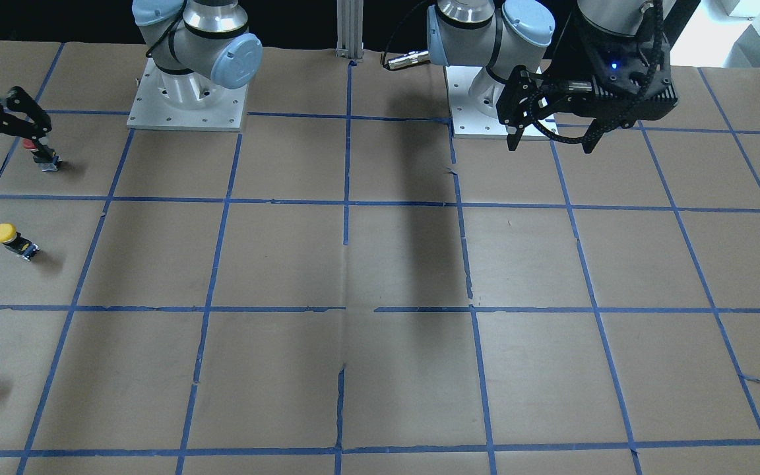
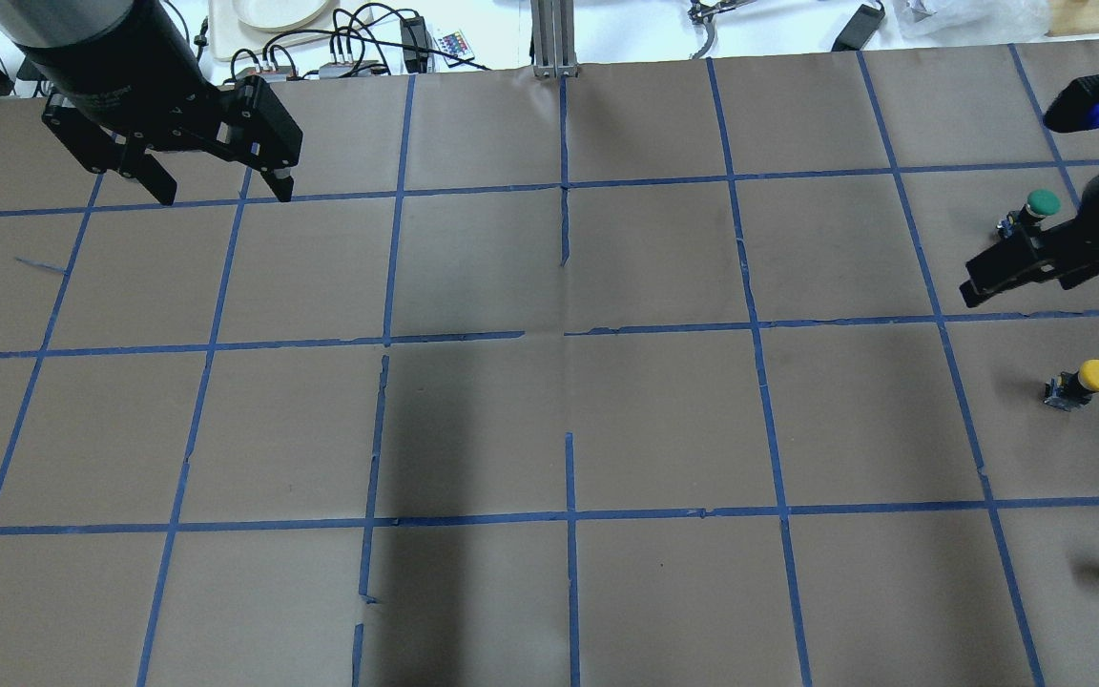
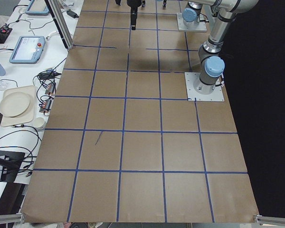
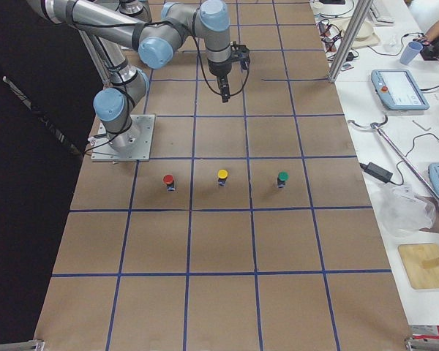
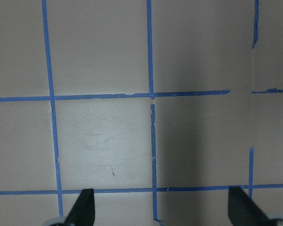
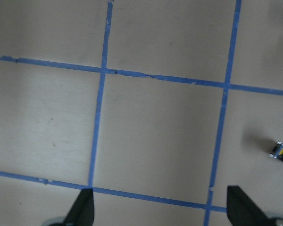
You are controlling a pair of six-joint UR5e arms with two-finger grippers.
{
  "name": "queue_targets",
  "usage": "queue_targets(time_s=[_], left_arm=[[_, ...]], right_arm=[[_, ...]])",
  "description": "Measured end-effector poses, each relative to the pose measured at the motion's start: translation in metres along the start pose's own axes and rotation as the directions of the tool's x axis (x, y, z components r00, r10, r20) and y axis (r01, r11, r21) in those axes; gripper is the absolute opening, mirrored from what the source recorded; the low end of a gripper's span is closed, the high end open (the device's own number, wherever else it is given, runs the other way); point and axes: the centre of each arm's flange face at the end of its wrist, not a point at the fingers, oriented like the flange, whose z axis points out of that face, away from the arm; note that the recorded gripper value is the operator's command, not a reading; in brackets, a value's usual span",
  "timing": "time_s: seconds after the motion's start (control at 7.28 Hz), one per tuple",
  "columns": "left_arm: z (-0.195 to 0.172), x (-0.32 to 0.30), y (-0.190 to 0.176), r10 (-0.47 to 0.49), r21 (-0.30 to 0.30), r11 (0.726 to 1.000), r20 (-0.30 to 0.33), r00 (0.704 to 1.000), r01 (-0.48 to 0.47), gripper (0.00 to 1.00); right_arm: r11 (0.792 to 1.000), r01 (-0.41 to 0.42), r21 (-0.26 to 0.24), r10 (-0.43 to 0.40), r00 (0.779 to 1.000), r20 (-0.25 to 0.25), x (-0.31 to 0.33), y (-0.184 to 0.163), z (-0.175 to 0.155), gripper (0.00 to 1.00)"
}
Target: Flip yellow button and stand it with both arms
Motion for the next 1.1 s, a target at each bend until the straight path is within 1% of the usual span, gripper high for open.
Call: queue_targets(time_s=[0.14, 0.27, 0.69, 0.82, 1.1], left_arm=[[0.0, 0.0, 0.0, 0.0, 0.0, 1.0, 0.0, 1.0, 0.0, 1.0], [0.0, 0.0, 0.0, 0.0, 0.0, 1.0, 0.0, 1.0, 0.0, 1.0], [0.0, -0.001, 0.0, -0.001, 0.0, 1.0, 0.0, 1.0, 0.001, 1.0], [0.0, -0.001, 0.0, -0.001, 0.0, 1.0, 0.0, 1.0, 0.001, 1.0], [0.0, -0.001, 0.0, -0.001, 0.0, 1.0, 0.0, 1.0, 0.001, 1.0]], right_arm=[[0.995, -0.094, -0.017, 0.094, 0.996, 0.005, -0.023, -0.002, -0.007, 1.0], [0.986, -0.163, -0.04, 0.163, 0.987, 0.006, -0.036, -0.003, -0.015, 1.0], [0.956, -0.269, -0.114, 0.269, 0.963, -0.017, -0.073, -0.003, -0.038, 1.0], [0.954, -0.272, -0.123, 0.27, 0.962, -0.037, -0.093, -0.003, -0.041, 1.0], [0.961, -0.244, -0.134, 0.231, 0.967, -0.106, -0.112, 0.0, -0.038, 1.0]])
